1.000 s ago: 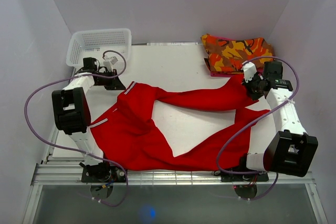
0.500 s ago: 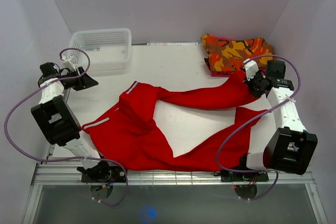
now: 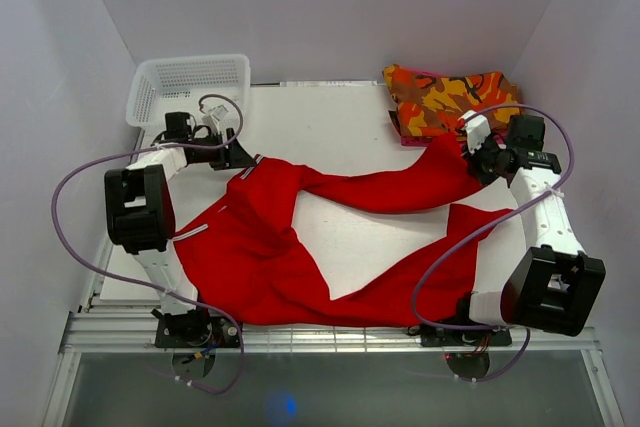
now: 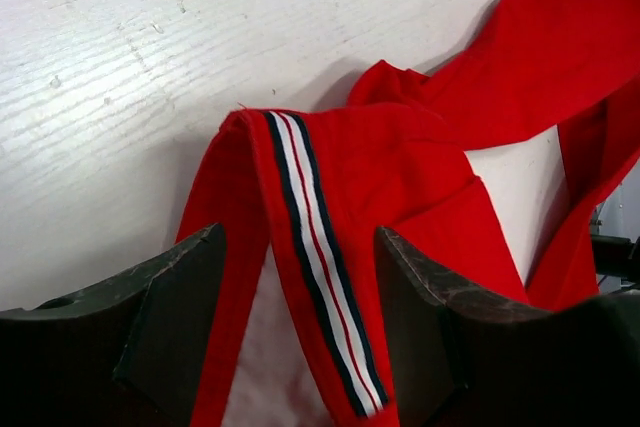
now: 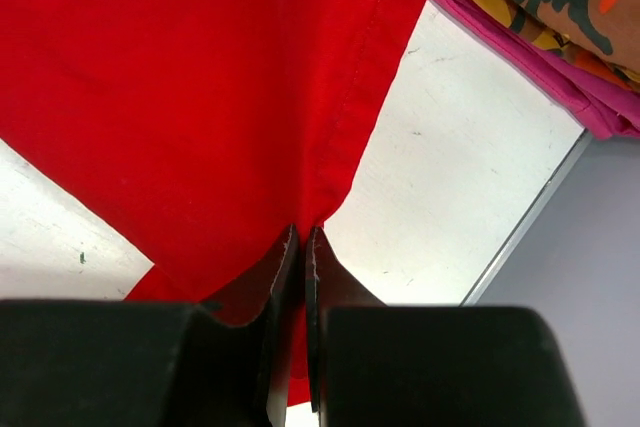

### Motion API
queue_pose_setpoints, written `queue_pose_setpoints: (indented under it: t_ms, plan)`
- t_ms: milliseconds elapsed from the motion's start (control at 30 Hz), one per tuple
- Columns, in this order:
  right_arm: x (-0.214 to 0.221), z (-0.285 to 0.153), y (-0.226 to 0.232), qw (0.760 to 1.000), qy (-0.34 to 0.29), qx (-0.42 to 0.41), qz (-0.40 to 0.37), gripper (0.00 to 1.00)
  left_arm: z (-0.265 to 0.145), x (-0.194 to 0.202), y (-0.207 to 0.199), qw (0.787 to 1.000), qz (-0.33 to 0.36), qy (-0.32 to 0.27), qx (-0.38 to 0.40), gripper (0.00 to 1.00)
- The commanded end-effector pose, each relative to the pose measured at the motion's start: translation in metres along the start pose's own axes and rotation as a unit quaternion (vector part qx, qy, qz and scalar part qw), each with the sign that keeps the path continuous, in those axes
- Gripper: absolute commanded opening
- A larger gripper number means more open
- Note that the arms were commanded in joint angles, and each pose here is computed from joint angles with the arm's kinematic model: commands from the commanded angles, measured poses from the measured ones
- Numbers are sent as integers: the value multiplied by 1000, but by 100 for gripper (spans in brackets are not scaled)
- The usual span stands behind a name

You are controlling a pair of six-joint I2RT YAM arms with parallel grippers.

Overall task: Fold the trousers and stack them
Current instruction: Flatten the trousers out

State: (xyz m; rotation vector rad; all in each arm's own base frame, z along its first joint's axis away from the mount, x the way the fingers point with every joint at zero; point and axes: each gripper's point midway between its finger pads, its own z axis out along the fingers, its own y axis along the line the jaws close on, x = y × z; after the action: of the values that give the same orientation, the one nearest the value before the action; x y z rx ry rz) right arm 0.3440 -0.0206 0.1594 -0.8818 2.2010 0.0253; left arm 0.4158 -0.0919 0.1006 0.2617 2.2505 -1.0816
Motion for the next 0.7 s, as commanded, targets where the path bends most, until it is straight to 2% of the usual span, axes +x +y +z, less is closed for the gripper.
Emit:
queue_pose_setpoints:
  t_ms: [0, 100, 167, 233, 267, 333, 367, 433, 533, 667]
  plan:
    - [-18, -9, 1, 999, -37, -1, -15, 8, 24, -17, -1, 1000, 10, -14, 6, 71]
    - [-19, -9, 1, 999, -38, -6, -10, 8, 34, -17, -13, 999, 4, -14, 44, 68]
    - [-20, -8, 2, 999, -38, -9, -6, 8, 38, -16, -12, 999, 1, -18, 49, 57]
    - [-20, -7, 3, 999, -38, -12, -4, 8, 40, -17, -10, 999, -7, -21, 49, 41]
    - [-20, -7, 2, 999, -38, -12, -5, 8, 40, -18, -7, 999, -7, -24, 38, 22]
    - [-19, -7, 3, 999, -36, -13, -6, 8, 35, -25, -6, 999, -6, -37, 24, 4]
    - [-20, -8, 3, 999, -37, -11, -11, 8, 28, -26, -1, 999, -12, -46, 13, 0]
    - [-17, -11, 0, 999, -35, 0, -29, 8, 15, -32, 6, 998, -19, -64, -12, 0]
    - [-11, -16, -2, 997, -31, 18, -69, 8, -26, -44, 27, 992, -23, -99, -73, 0]
    - [-3, -20, -10, 991, -37, 56, -114, 8, -99, -55, 72, 974, -23, -141, -174, 0]
